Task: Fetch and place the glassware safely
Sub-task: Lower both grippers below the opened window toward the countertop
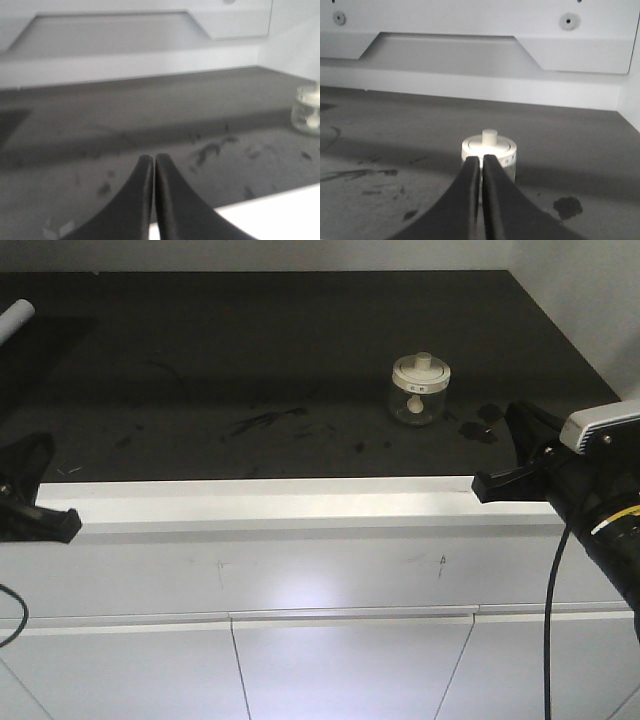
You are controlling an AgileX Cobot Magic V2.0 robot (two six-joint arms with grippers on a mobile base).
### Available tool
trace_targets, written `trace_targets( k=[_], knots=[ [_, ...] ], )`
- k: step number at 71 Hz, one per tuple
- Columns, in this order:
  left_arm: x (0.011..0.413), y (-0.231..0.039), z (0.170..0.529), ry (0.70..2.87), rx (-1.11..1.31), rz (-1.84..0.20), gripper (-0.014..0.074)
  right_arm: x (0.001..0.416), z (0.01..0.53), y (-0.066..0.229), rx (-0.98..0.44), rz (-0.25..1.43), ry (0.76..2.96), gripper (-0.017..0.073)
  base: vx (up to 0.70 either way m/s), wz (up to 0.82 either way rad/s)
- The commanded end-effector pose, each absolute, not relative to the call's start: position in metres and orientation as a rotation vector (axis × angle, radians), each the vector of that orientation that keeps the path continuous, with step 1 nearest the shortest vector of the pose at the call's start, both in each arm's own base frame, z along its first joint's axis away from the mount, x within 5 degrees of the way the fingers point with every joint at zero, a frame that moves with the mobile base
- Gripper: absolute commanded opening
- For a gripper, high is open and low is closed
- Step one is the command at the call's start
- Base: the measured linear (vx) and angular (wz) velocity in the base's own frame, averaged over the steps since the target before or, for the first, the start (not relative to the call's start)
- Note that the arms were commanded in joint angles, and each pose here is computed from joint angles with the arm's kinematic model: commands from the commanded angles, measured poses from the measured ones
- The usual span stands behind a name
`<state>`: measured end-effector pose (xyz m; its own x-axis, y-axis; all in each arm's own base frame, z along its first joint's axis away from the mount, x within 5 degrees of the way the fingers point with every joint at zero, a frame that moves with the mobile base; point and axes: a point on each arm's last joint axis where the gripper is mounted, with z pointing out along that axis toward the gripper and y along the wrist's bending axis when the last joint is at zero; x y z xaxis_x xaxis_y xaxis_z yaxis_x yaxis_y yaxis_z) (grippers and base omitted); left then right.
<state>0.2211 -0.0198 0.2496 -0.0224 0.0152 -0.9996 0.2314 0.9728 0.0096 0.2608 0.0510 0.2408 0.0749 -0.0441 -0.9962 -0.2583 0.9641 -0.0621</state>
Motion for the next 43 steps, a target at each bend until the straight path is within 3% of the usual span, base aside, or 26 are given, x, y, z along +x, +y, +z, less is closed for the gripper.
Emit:
trace_targets(
  k=[1,20,43],
  knots=[
    [0.209,-0.022,0.256,1.461,0.164,-0.231,-0.0001,0.257,0.260,0.051,-0.243,0.170,1.369,-0.0001,0.00,0.00],
    [0.170,-0.040,0.214,1.533,0.243,-0.486,-0.0001,0.257,0.259,0.052,-0.255,0.171,1.369,-0.0001,0.00,0.00],
    [0.157,-0.035,0.196,1.598,0.126,-0.490,-0.0007,0.257,0.259,0.053,-0.270,0.168,1.366,-0.0001,0.00,0.00]
  ],
)
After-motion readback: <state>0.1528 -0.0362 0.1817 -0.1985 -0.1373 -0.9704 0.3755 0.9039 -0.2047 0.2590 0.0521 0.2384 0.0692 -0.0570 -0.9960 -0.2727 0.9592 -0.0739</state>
